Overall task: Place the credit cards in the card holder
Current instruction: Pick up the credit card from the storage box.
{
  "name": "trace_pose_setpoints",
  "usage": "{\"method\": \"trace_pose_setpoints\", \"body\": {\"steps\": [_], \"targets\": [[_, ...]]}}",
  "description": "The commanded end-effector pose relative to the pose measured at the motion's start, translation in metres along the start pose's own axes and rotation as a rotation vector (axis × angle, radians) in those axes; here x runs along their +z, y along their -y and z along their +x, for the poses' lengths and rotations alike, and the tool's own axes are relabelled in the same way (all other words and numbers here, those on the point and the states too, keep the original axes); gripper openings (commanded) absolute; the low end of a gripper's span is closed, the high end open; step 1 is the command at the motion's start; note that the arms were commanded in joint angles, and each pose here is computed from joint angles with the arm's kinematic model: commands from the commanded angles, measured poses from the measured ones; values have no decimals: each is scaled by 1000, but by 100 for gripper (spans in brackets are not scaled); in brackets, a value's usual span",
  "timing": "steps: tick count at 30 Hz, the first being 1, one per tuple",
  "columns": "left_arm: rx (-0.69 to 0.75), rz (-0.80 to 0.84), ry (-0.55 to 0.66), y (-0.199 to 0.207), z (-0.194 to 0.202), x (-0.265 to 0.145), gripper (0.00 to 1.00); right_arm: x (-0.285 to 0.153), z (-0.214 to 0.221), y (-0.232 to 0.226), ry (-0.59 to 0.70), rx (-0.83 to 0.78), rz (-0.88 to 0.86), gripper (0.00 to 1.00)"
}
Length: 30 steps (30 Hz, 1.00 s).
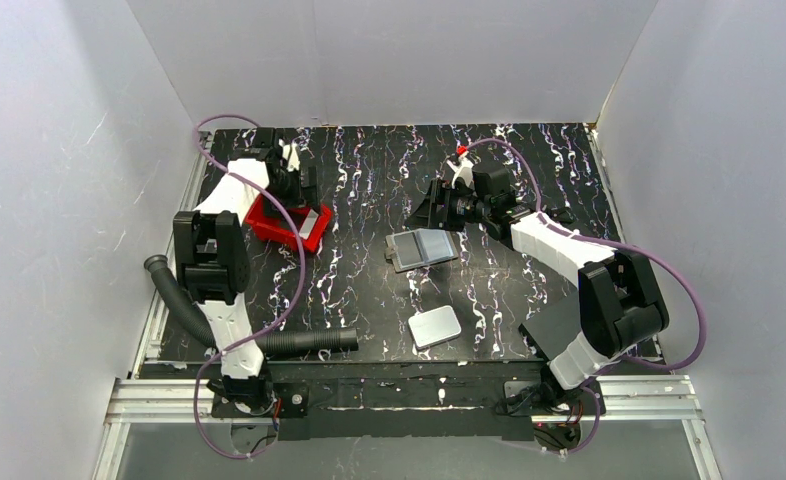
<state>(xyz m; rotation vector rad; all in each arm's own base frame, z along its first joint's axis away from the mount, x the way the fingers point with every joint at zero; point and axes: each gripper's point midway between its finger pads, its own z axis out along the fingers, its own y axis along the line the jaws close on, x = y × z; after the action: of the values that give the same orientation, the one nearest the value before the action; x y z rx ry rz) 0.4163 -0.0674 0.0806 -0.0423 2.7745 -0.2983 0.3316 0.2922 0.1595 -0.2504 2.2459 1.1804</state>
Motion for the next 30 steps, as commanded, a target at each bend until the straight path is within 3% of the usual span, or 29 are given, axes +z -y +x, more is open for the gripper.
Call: {"method": "trace_pose_setpoints", "body": {"steps": [1, 6, 12, 19, 30], "targets": [[-51, 109, -44, 8, -4, 6, 96, 0, -13, -9, 33, -47, -22, 80], [-64, 179, -55, 19, 0, 9, 83, -1, -11, -8, 32, -47, -21, 80], [-69, 169, -71, 17, 4, 16, 82, -1, -11, -9, 36, -45, -25, 80], [-75, 175, -81, 19, 7, 16, 57, -2, -13, -11, 41, -47, -31, 80], [-62, 178, -53, 22, 4, 4, 26, -1, -14, -11, 44, -42, -31, 80]]}}
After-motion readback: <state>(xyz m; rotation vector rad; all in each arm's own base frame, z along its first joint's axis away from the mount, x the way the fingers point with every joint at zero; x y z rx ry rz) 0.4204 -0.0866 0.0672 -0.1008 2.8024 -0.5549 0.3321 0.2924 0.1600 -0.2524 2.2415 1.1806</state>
